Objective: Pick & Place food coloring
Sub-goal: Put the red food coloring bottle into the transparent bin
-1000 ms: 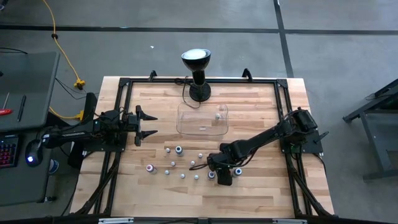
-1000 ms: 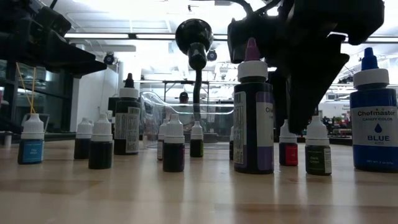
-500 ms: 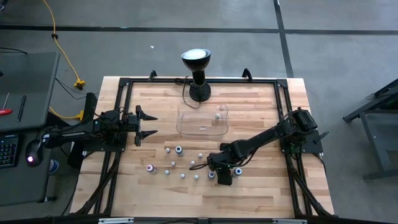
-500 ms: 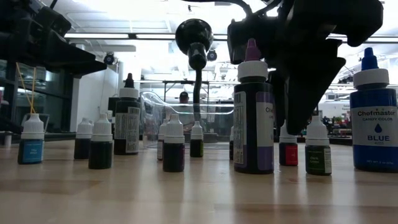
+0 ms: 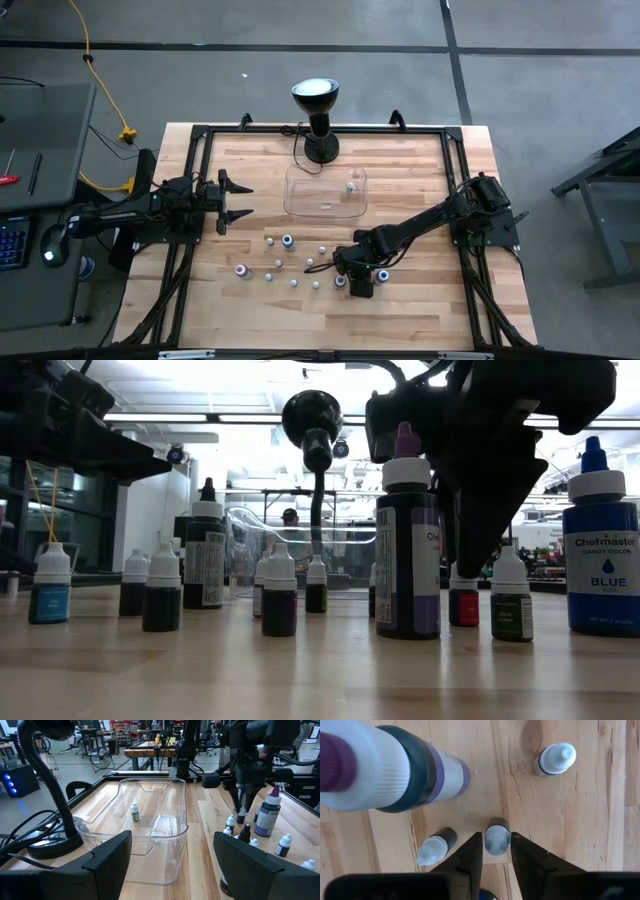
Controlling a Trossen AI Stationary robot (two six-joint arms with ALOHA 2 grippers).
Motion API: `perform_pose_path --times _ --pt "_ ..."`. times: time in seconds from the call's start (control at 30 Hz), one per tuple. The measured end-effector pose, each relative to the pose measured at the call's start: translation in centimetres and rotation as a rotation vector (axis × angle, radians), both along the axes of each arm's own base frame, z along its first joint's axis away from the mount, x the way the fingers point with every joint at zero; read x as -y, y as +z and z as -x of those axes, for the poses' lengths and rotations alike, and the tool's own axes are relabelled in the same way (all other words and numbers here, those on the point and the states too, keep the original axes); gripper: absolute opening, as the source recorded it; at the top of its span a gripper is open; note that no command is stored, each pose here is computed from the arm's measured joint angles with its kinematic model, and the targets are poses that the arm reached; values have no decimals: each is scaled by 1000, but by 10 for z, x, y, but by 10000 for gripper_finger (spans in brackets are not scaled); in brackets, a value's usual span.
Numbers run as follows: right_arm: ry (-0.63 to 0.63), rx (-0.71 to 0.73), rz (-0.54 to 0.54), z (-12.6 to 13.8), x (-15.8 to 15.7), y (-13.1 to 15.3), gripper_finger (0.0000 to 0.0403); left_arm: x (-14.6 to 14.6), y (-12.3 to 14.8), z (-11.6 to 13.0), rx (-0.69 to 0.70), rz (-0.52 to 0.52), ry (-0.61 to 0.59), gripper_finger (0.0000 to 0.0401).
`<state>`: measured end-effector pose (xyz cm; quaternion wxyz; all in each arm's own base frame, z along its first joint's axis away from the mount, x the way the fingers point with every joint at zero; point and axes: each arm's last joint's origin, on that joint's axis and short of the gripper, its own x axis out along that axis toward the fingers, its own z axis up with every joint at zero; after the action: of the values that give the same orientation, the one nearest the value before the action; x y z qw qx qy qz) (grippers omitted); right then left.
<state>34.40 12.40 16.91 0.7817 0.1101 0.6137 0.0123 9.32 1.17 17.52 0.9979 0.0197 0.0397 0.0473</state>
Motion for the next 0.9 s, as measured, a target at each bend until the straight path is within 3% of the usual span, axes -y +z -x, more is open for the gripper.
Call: perform_pose_path --times 0.23,0.6,0.9 --pt "0 2 -1 0 0 0 44 0 0 0 0 0 0 278" --pt "-2 -1 -9 -1 1 3 41 0 0 0 0 0 0 278" --pt "-37 -11 28 -6 9 26 40 0 0 0 1 0 0 278"
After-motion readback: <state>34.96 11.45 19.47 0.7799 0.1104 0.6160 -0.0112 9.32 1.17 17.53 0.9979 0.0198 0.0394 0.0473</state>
